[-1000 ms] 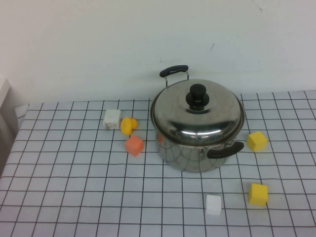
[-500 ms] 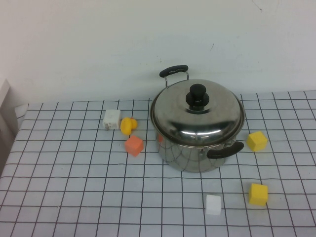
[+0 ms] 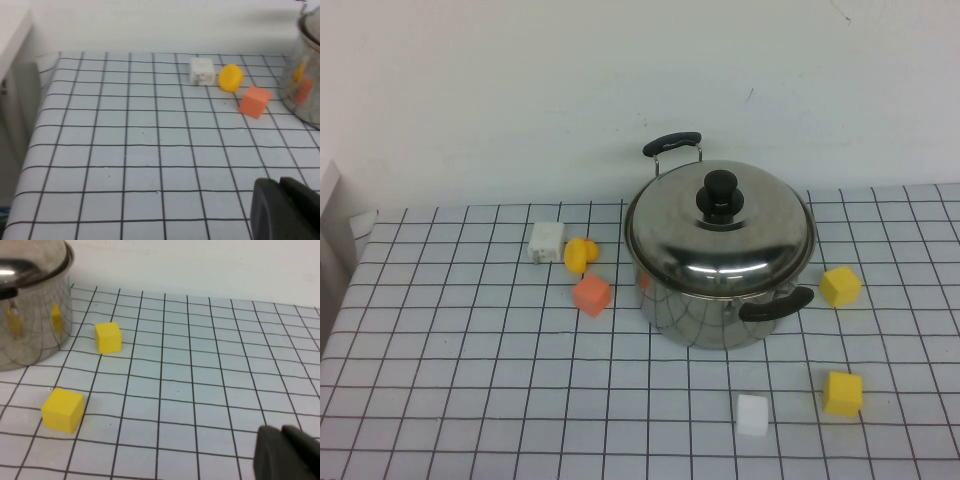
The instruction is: Cover the pot
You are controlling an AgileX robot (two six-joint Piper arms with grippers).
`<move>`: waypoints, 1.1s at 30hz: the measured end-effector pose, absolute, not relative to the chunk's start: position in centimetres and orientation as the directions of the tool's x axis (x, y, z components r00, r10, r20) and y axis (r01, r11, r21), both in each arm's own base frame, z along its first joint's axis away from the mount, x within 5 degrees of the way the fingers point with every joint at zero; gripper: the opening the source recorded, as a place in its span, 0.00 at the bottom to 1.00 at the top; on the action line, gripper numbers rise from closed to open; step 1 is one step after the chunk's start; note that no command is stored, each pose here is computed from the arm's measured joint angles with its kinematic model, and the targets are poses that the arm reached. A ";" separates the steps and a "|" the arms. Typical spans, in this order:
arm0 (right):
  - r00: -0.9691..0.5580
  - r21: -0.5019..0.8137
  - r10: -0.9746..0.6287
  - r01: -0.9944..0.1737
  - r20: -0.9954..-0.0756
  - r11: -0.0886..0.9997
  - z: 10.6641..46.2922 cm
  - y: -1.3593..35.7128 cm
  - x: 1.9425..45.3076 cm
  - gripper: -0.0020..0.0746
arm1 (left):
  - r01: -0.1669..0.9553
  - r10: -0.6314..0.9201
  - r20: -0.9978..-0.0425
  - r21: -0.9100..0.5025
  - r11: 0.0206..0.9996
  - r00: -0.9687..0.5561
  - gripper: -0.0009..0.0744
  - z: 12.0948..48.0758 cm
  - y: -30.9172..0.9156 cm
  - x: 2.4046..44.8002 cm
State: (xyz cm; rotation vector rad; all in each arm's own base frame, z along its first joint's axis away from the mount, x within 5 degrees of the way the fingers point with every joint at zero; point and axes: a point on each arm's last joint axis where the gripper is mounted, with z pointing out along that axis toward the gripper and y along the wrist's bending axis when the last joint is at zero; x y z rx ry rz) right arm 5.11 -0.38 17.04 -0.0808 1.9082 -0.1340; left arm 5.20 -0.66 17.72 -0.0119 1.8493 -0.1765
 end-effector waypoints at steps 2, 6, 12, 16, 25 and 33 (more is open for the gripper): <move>-0.335 -0.133 -0.122 0.010 -0.934 0.991 17.0 -0.4 5.1 0.04 | 0.096 -0.094 -0.954 -0.126 0.987 -0.284 0.01 17.7 -0.7 5.2; -0.335 -0.133 -0.122 0.010 -0.934 0.991 17.0 -0.4 5.1 0.04 | 0.096 -0.094 -0.954 -0.126 0.987 -0.284 0.01 17.7 -0.7 5.2; -0.335 -0.133 -0.122 0.010 -0.934 0.991 17.0 -0.4 5.1 0.04 | 0.090 -0.115 -0.951 -0.146 0.985 -0.286 0.01 17.7 -0.7 5.2; -0.335 -0.133 -0.122 0.010 -0.934 0.991 17.0 -0.4 5.1 0.04 | 0.083 -0.140 -0.947 -0.170 0.982 -0.288 0.01 17.7 -0.7 5.2; -0.335 -0.133 -0.122 0.010 -0.934 0.991 17.0 -0.4 5.1 0.04 | 0.080 -0.151 -0.945 -0.181 0.980 -0.291 0.01 17.7 -0.7 5.2; -0.335 -0.133 -0.122 0.010 -0.934 0.991 17.0 -0.4 5.1 0.04 | 0.077 -0.155 -0.944 -0.185 0.980 -0.293 0.01 17.7 -0.7 5.2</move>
